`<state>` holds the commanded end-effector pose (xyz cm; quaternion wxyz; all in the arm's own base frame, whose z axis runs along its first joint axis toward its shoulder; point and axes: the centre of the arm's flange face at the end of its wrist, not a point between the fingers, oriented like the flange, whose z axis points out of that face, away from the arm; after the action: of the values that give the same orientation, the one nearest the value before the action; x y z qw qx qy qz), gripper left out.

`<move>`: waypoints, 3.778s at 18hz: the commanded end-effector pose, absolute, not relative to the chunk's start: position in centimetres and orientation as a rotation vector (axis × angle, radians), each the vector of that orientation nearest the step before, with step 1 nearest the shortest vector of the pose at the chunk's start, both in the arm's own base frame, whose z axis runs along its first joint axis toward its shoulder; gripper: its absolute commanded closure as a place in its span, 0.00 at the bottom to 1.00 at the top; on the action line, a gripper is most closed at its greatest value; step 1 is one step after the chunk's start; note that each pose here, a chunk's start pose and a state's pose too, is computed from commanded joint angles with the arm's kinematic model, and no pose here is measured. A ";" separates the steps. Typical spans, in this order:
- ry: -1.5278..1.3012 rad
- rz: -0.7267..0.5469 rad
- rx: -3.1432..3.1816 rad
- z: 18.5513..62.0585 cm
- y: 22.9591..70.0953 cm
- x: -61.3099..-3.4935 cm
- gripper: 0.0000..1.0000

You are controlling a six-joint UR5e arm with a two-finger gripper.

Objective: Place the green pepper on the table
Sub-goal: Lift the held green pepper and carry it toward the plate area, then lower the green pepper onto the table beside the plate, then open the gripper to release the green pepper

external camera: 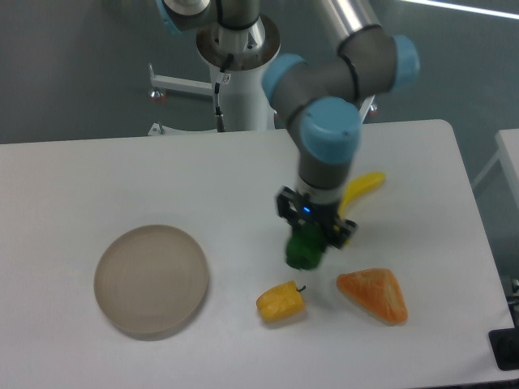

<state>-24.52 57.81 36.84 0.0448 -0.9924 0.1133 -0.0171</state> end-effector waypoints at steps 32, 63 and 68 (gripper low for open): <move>0.299 -0.136 -3.060 25.9 55.9 -18.7 0.59; 0.246 -0.074 -3.034 28.3 55.8 -22.2 0.00; 0.262 0.016 -2.995 31.9 54.2 -26.3 0.00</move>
<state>-26.32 54.17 31.94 0.0677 -0.9939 0.0870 0.0053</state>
